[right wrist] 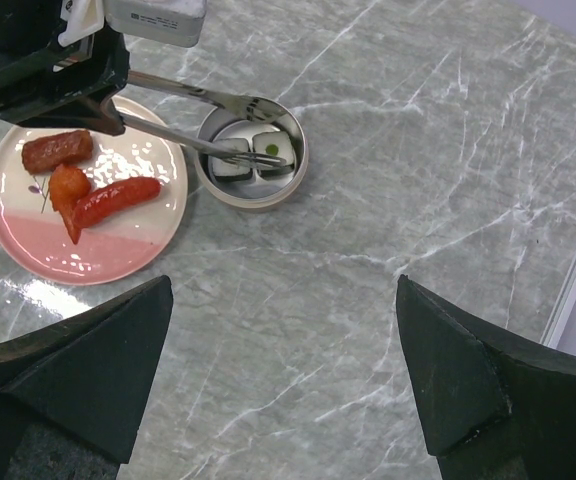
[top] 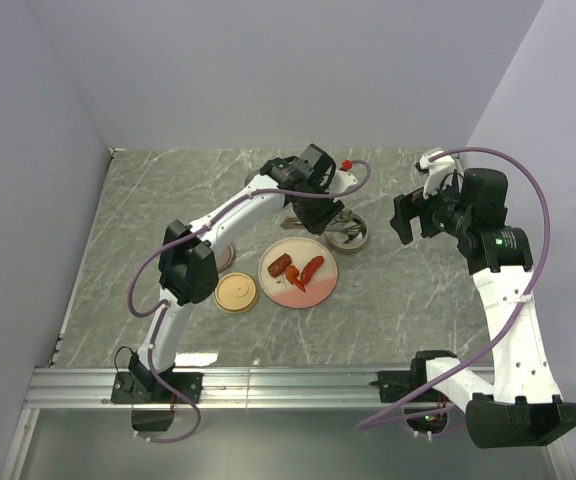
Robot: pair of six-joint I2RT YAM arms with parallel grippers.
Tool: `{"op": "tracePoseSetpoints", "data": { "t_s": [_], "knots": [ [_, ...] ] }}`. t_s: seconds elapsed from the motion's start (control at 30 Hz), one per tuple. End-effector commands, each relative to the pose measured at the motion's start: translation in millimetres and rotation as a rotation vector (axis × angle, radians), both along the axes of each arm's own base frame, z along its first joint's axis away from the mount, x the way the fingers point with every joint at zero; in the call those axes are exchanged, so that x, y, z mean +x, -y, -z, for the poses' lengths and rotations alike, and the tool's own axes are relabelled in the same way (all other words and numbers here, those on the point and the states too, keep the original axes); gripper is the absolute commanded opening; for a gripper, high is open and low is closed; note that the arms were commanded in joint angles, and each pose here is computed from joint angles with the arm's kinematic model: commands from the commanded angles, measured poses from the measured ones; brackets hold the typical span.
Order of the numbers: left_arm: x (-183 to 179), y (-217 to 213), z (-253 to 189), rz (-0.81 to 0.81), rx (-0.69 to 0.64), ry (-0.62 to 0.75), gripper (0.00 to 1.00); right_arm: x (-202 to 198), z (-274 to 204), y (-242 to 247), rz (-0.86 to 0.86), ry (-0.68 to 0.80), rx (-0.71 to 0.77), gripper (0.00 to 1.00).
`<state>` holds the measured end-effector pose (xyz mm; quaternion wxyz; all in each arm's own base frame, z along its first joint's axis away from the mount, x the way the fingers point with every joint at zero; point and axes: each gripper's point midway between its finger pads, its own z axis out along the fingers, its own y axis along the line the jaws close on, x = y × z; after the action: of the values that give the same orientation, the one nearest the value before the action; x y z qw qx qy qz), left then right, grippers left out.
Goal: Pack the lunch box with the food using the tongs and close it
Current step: Place the food into the lunch box, then pick up the food using the clamp
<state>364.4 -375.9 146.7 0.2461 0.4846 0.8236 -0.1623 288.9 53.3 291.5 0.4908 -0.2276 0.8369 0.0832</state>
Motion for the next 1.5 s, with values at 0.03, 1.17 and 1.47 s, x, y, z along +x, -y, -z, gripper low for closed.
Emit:
{"op": "tracePoseSetpoints", "data": {
  "t_s": [0.03,1.17,1.47],
  "knots": [
    [0.4,4.3,-43.6,0.011,-0.059,0.066,0.51,4.7,-19.1,-1.1,-0.002,0.053,0.016,0.99],
    [-121.1,-125.3,-14.2,-0.079,-0.008,-0.107,0.58,-3.5,-12.5,-2.7,0.008,0.000,0.040,1.00],
    [-119.2,-106.7,-3.8,-0.063,0.001,-0.125,0.57,-4.6,-10.8,0.5,0.017,0.004,0.023,1.00]
  ]
}}
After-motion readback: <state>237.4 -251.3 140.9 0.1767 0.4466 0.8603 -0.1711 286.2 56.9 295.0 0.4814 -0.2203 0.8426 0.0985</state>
